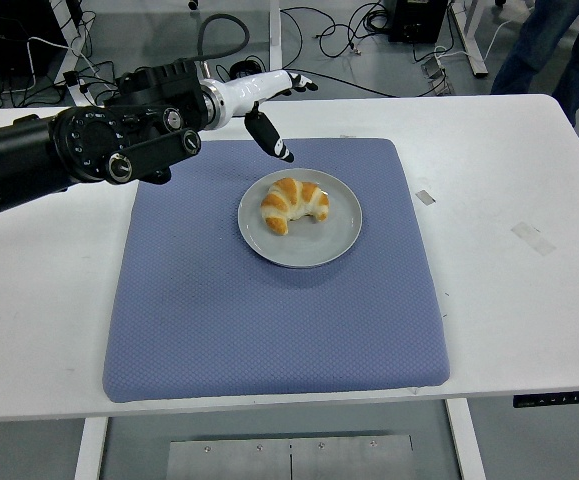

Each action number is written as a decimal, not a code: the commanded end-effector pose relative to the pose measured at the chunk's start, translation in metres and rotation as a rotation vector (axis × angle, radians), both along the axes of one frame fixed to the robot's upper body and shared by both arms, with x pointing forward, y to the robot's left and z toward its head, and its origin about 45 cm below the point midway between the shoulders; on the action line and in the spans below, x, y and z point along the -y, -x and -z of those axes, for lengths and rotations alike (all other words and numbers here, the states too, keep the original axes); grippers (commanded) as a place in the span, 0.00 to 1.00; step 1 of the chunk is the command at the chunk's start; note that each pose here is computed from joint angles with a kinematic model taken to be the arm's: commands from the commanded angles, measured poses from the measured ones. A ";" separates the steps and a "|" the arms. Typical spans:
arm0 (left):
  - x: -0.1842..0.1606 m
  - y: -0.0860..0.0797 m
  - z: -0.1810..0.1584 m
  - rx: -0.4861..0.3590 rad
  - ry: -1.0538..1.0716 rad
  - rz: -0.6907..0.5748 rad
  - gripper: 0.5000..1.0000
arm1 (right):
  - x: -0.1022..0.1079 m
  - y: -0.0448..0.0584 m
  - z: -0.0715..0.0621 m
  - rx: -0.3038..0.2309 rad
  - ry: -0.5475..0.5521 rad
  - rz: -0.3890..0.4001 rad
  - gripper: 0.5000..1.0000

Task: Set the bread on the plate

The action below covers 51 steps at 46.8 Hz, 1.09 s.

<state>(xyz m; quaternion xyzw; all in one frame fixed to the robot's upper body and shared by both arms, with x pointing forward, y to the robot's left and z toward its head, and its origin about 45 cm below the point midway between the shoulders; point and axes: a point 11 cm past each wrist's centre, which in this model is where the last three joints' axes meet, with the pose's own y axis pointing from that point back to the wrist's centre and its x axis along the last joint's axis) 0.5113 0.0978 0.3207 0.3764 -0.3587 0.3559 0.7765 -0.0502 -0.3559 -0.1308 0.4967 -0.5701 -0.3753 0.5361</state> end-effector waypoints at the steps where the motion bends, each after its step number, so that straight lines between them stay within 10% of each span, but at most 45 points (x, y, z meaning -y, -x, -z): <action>1: -0.010 -0.009 -0.010 0.015 0.021 -0.036 0.95 | 0.000 0.000 0.000 0.000 0.000 0.000 1.00; 51: -0.141 -0.050 -0.033 -0.069 0.908 -0.621 0.96 | 0.000 0.000 0.000 0.000 0.000 -0.002 1.00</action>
